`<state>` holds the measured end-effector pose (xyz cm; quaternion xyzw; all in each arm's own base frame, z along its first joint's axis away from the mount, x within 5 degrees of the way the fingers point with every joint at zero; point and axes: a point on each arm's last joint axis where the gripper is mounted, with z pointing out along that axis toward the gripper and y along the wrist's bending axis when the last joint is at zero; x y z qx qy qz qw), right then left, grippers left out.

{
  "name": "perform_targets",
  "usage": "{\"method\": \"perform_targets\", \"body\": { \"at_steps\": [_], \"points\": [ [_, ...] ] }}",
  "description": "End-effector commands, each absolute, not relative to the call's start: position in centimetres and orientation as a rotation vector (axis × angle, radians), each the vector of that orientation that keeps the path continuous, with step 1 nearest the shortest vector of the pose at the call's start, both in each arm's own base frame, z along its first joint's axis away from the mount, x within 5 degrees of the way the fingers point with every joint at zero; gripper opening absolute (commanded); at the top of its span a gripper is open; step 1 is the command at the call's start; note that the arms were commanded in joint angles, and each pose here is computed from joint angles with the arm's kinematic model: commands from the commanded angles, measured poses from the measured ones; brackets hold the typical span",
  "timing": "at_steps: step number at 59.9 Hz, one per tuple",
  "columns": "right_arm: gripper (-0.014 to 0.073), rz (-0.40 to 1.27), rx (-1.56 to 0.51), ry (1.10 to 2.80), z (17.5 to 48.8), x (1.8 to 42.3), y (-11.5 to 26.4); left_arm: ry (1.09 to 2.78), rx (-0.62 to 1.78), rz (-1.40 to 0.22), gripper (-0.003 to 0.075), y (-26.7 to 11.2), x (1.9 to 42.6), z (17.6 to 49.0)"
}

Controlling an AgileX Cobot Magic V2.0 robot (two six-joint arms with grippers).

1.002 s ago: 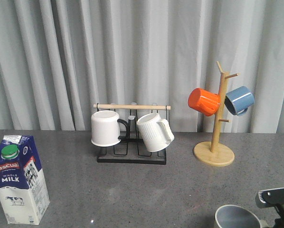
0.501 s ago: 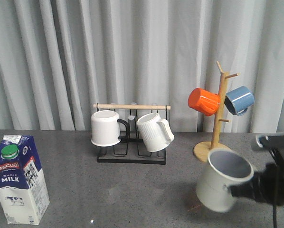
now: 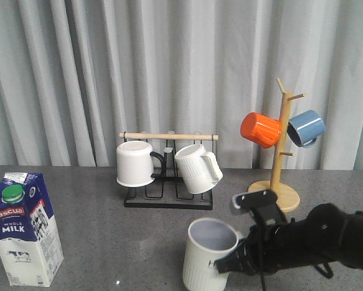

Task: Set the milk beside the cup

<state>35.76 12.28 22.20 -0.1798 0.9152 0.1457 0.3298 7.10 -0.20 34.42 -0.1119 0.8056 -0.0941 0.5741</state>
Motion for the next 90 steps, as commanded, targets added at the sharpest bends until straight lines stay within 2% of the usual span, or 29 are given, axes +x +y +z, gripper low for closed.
{"method": "perform_targets", "body": {
  "at_steps": [1, 13, 30, 35, 43, 55, 63, 70, 82, 90],
  "points": [
    [0.0004, 0.375, -0.444, 2.313, 24.0, 36.4, 12.5, 1.806, -0.25, -0.232, 0.0367, -0.2, 7.3, 35.9],
    [0.0071, 0.387, -0.461, 2.322, 24.2, 36.2, 12.6, 1.806, -0.25, -0.232, 0.0367, -0.2, 7.3, 35.9],
    [0.0295, 0.414, -0.486, 2.358, 24.1, 35.9, 12.7, 1.809, -0.25, -0.231, 0.0367, -0.2, 7.3, 35.9],
    [0.0337, 0.422, -0.507, 2.382, 23.9, 35.6, 12.7, 1.812, -0.25, -0.231, 0.0367, -0.2, 7.3, 35.9],
    [0.0347, 0.441, -0.535, 2.42, 24.3, 34.9, 12.7, 1.83, -0.252, -0.229, 0.0367, -0.2, 7.3, 35.7],
    [0.0347, 0.408, -0.552, 2.383, 28.0, 32.8, 11.9, 1.852, -0.255, -0.227, 0.0367, -0.2, 7.2, 35.5],
    [0.0328, 0.408, -0.576, 2.361, 31.3, 30.2, 11.3, 1.852, -0.255, -0.227, 0.0367, -0.2, 7.2, 35.5],
    [0.0269, 0.418, -0.607, 2.295, 34.8, 27.1, 10.5, 1.85, -0.255, -0.228, 0.0367, -0.2, 7.2, 35.5],
    [0.0106, 0.404, -0.639, 2.087, 40.8, 20.6, 8.8, 1.858, -0.257, -0.227, 0.0367, -0.2, 7.2, 35.5],
    [-0.0015, 0.398, -0.661, 1.998, 43.1, 16.6, 7.8, 1.872, -0.258, -0.226, 0.0367, -0.2, 7.2, 35.3]
  ]
}}
